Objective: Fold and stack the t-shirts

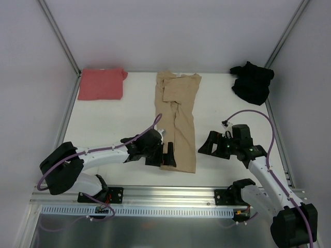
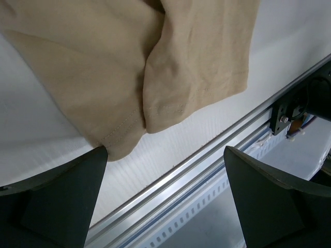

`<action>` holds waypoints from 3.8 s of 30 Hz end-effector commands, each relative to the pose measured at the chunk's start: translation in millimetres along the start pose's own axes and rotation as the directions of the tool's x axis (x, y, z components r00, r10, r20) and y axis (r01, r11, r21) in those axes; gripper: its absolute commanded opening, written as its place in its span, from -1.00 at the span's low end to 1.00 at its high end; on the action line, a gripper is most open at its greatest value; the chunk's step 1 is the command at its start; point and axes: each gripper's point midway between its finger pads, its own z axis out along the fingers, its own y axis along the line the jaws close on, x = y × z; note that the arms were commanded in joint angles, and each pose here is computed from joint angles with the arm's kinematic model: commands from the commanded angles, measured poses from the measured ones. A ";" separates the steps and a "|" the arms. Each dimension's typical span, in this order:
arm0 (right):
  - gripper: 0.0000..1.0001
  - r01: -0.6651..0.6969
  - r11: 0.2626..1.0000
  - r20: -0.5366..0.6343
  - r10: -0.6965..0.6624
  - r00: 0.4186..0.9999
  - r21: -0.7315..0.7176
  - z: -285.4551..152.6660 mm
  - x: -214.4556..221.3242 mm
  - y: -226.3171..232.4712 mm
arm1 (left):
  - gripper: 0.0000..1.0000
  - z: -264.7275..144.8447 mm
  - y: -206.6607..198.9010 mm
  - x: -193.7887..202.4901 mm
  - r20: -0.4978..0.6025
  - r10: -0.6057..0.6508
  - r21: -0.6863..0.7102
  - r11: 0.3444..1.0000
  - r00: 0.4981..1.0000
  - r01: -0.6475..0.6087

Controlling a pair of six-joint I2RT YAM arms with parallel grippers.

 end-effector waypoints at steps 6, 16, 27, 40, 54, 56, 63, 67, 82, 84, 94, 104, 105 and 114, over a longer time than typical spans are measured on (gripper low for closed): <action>0.99 0.020 1.000 0.039 -0.019 0.999 -0.021 -6.8 -12.6 10.4 | 0.98 15.7 -36.0 -14.0 0.041 0.023 0.063 0.998 0.999 -0.025; 0.99 0.030 0.999 0.039 -0.029 0.999 -0.017 -8.8 -13.2 10.8 | 0.97 13.1 -53.0 -10.1 0.014 0.071 0.045 0.996 0.997 -0.071; 0.99 -0.011 1.000 0.003 0.011 1.000 -0.029 5.7 1.9 1.0 | 0.97 -30.3 -41.3 -1.5 0.064 0.083 0.015 0.996 0.995 -0.084; 0.99 -0.104 0.987 -0.093 0.093 0.991 -0.122 23.0 58.3 -0.8 | 0.97 -17.5 10.9 19.9 0.115 0.099 -0.018 0.995 0.988 -0.097; 0.99 -0.148 0.974 -0.172 0.119 0.978 -0.170 44.4 86.6 5.1 | 0.97 -2.3 50.4 25.3 0.210 0.037 -0.042 0.999 0.977 -0.029; 0.99 -0.143 0.976 -0.180 0.113 0.977 -0.162 45.4 90.1 5.4 | 0.97 -1.7 48.2 20.7 0.223 0.043 -0.044 0.998 0.974 -0.034; 0.99 -0.127 0.979 -0.180 0.098 0.979 -0.159 45.5 95.3 7.5 | 0.93 9.3 44.9 17.6 0.203 0.051 -0.059 0.997 0.978 -0.040; 0.99 -0.127 0.981 -0.180 0.100 0.979 -0.145 44.5 100.2 2.7 | 0.69 14.8 40.4 17.3 0.195 0.043 -0.042 0.999 0.980 -0.035; 0.65 -0.125 0.984 -0.178 0.101 0.979 -0.129 41.8 99.9 1.7 | -0.82 24.2 40.1 19.2 0.153 0.052 -0.065 0.997 0.987 -0.042; 0.67 -0.126 0.983 -0.176 0.102 0.979 -0.133 40.0 97.6 4.2 | -0.87 24.0 41.0 19.9 0.149 0.053 -0.070 0.997 0.987 -0.043; 0.99 -0.033 0.986 -0.125 0.012 0.992 -0.165 4.4 59.5 50.4 | 0.33 24.8 40.8 19.9 0.142 0.053 -0.076 0.996 0.988 -0.042; 0.99 0.198 0.979 -0.180 -0.188 0.965 0.038 3.8 53.1 64.2 | 0.97 -2.4 26.4 17.0 0.166 0.060 -0.034 0.998 0.984 -0.055; 0.99 0.249 0.963 -0.206 -0.225 0.952 0.102 4.8 58.3 57.4 | 0.97 -6.8 26.3 12.3 0.189 0.062 -0.046 0.997 0.980 -0.054; 0.99 0.436 0.830 -0.279 -0.352 0.893 0.349 40.4 39.8 71.2 | 0.97 -99.1 33.7 3.1 0.291 0.094 -0.197 0.980 0.952 -0.036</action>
